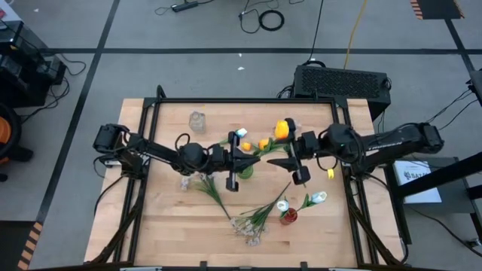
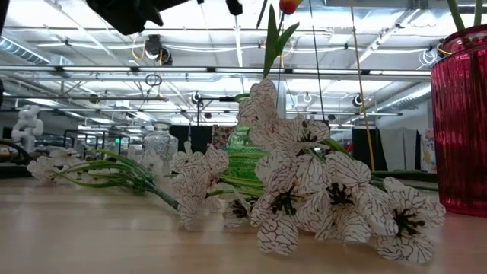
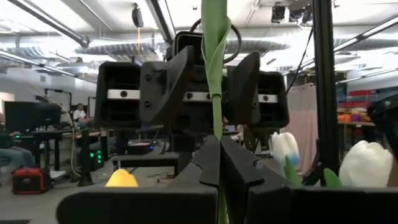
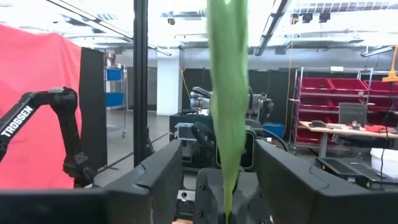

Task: Sort flowers into vase by color
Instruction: Put the bottom yellow tulip into the green vase

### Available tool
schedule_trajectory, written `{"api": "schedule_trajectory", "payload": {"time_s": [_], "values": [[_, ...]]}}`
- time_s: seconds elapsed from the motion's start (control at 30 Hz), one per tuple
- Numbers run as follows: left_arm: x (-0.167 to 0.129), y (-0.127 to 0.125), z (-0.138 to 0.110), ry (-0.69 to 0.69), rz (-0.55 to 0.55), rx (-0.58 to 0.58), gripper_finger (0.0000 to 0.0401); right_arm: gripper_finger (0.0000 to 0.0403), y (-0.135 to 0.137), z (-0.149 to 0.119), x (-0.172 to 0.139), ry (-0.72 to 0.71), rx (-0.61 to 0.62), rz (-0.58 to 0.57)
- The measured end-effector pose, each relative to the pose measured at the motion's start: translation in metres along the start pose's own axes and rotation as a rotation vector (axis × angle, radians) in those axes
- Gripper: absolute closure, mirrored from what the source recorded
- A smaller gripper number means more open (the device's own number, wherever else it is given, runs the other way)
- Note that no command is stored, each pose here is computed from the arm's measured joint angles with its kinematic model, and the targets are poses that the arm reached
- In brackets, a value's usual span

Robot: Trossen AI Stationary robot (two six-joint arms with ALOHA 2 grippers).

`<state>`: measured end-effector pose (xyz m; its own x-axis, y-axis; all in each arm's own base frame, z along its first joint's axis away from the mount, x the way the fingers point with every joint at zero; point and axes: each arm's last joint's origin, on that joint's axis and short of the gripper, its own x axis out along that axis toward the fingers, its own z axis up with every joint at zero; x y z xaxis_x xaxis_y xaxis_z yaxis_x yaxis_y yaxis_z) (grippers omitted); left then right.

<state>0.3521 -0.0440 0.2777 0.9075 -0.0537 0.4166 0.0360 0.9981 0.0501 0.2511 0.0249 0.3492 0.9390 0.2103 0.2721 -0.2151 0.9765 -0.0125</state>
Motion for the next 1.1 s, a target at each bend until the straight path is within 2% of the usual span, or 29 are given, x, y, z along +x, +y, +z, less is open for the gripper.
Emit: {"api": "schedule_trajectory", "payload": {"time_s": [0.13, 0.37, 0.43, 0.57, 0.7, 0.8, 0.9, 0.97, 1.1], "values": [[0.0, 0.002, -0.002, 0.021, 0.005, 0.004, 0.0397, 0.0253, 0.0, -0.001, 0.001, -0.005, -0.01, 0.0], [0.0, 0.002, -0.004, 0.038, 0.002, 0.005, 0.0397, 0.0371, -0.001, -0.001, 0.001, -0.003, -0.012, -0.004], [0.0, 0.001, -0.004, 0.041, 0.001, 0.004, 0.0397, 0.0392, -0.001, -0.001, 0.001, -0.003, -0.012, -0.006], [0.0, -0.002, -0.007, 0.072, -0.009, 0.003, 0.0381, 0.0389, -0.001, -0.003, 0.001, 0.007, -0.008, -0.017], [-0.002, -0.009, -0.011, 0.143, -0.028, -0.018, 0.0322, 0.0399, -0.001, -0.001, 0.0, 0.01, -0.007, -0.025], [-0.004, -0.013, -0.004, 0.188, -0.033, -0.026, 0.0269, 0.0399, -0.001, 0.001, -0.002, 0.006, -0.005, -0.026], [-0.009, -0.019, 0.011, 0.233, -0.028, -0.051, 0.0228, 0.04, -0.001, 0.001, -0.002, 0.006, 0.015, -0.028], [-0.011, -0.023, 0.027, 0.208, -0.039, -0.068, 0.021, 0.04, -0.001, 0.001, -0.002, 0.008, 0.039, -0.026], [-0.02, -0.028, 0.064, 0.137, -0.001, -0.122, 0.0197, 0.04, 0.0, 0.001, -0.002, 0.018, 0.07, -0.007]]}}
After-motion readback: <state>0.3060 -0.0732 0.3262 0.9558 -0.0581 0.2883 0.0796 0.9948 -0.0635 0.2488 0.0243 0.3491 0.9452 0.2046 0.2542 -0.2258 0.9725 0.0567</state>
